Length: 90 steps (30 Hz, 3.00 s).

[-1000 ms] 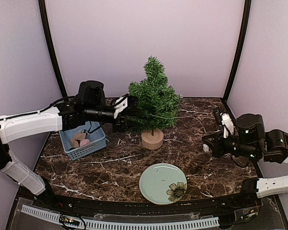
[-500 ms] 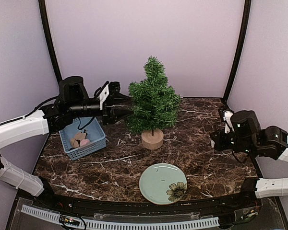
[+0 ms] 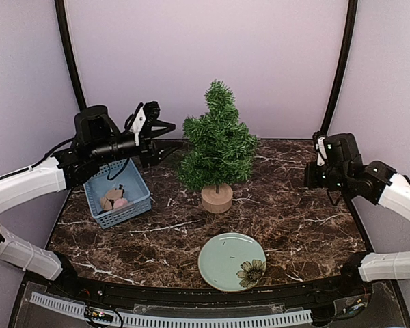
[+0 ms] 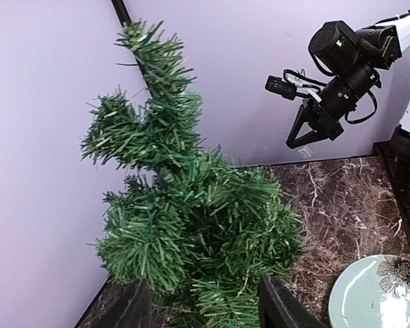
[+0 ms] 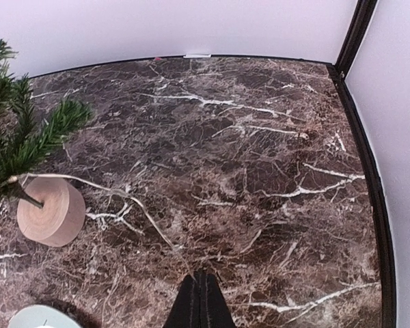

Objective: Decorate the small christmas tree

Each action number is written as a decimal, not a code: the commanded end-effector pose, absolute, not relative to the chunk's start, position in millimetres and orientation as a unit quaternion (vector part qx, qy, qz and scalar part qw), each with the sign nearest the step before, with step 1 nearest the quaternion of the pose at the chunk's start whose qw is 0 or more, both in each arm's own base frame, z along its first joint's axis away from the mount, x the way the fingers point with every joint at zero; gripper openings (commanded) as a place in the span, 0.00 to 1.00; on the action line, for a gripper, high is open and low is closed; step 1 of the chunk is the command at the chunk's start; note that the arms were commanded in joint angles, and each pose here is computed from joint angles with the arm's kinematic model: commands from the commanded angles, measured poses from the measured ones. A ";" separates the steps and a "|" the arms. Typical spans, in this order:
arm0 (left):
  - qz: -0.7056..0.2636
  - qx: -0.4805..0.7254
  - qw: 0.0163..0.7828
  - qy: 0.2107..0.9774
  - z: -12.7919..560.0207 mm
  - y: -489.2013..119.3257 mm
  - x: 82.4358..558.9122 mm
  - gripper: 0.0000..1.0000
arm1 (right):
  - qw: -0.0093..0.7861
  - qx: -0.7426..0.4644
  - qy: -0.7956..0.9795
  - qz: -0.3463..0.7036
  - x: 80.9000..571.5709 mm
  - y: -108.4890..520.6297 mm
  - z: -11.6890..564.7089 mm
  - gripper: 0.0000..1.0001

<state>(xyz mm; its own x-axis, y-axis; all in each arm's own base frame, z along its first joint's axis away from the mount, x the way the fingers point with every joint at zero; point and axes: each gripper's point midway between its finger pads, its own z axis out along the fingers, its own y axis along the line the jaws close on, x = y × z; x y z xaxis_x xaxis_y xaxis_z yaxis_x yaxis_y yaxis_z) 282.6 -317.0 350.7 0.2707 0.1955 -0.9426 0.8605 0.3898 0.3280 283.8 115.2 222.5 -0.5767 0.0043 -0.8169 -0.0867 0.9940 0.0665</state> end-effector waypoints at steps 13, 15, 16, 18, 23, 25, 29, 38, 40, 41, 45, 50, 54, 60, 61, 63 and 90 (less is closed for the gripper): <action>-0.297 0.310 0.655 0.622 397.2 -250.1 362.8 0.56 | 0.569 -0.192 0.799 0.021 398.3 175.9 287.3 0.00; -0.316 0.287 0.646 0.633 401.1 -243.6 375.7 0.56 | 0.573 -0.221 0.790 -0.002 408.0 180.3 287.3 0.00; -0.326 0.287 0.637 0.637 396.7 -244.5 381.6 0.57 | 0.583 -0.237 0.777 -0.009 411.9 183.8 290.8 0.00; -0.343 0.272 0.631 0.640 399.1 -239.7 394.4 0.58 | 0.603 -0.254 0.756 -0.022 418.7 187.1 290.8 0.00; -0.384 0.269 0.616 0.633 406.6 -234.4 419.8 0.61 | 0.653 -0.290 0.700 -0.010 432.2 197.7 292.4 0.00; -0.395 0.276 0.608 0.631 406.0 -236.7 429.4 0.63 | 0.678 -0.305 0.669 0.008 434.4 204.1 297.7 0.00; -0.420 0.318 0.586 0.616 401.7 -250.8 439.5 0.69 | 0.706 -0.332 0.623 0.057 443.3 218.7 306.7 0.00; -0.450 0.391 0.574 0.561 373.6 -276.5 460.8 0.70 | 0.723 -0.375 0.536 0.222 465.4 265.3 319.1 0.00; -0.445 0.405 0.575 0.554 368.3 -282.6 465.4 0.70 | 0.728 -0.376 0.517 0.250 467.7 272.8 323.2 0.00; -0.444 0.408 0.573 0.556 360.7 -285.4 469.4 0.70 | 0.729 -0.375 0.508 0.266 467.8 276.0 324.6 0.00; -0.437 0.423 0.584 0.538 351.7 -295.4 479.6 0.70 | 0.726 -0.375 0.472 0.330 468.9 288.2 330.7 0.00; -0.441 0.452 0.581 0.513 339.9 -312.7 486.8 0.70 | 0.712 -0.370 0.428 0.415 470.2 300.7 337.4 0.00; -0.432 0.474 0.580 0.502 324.6 -329.9 493.5 0.71 | 0.688 -0.370 0.412 0.469 475.5 310.8 336.0 0.00; -0.437 0.487 0.573 0.493 299.5 -351.9 504.2 0.71 | 0.672 -0.373 0.415 0.487 486.6 321.2 326.5 0.00; -0.439 0.490 0.576 0.486 304.1 -356.5 504.0 0.71 | 0.672 -0.375 0.416 0.485 487.9 323.0 325.1 0.00; -0.445 0.494 0.573 0.480 300.4 -364.1 506.8 0.71 | 0.669 -0.376 0.419 0.485 490.1 326.7 321.7 0.00; -0.492 0.539 0.554 0.400 289.2 -414.4 486.5 0.61 | 0.632 -0.385 0.418 0.527 490.1 357.7 295.0 0.01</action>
<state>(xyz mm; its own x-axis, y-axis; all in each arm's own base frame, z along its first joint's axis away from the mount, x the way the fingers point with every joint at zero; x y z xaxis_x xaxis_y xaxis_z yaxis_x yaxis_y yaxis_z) 495.7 -411.0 272.7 0.1513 -0.0849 -0.9848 0.9872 -0.0378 0.1549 492.2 352.8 289.5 0.0674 0.3160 -0.9464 -0.9868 0.1614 -0.0164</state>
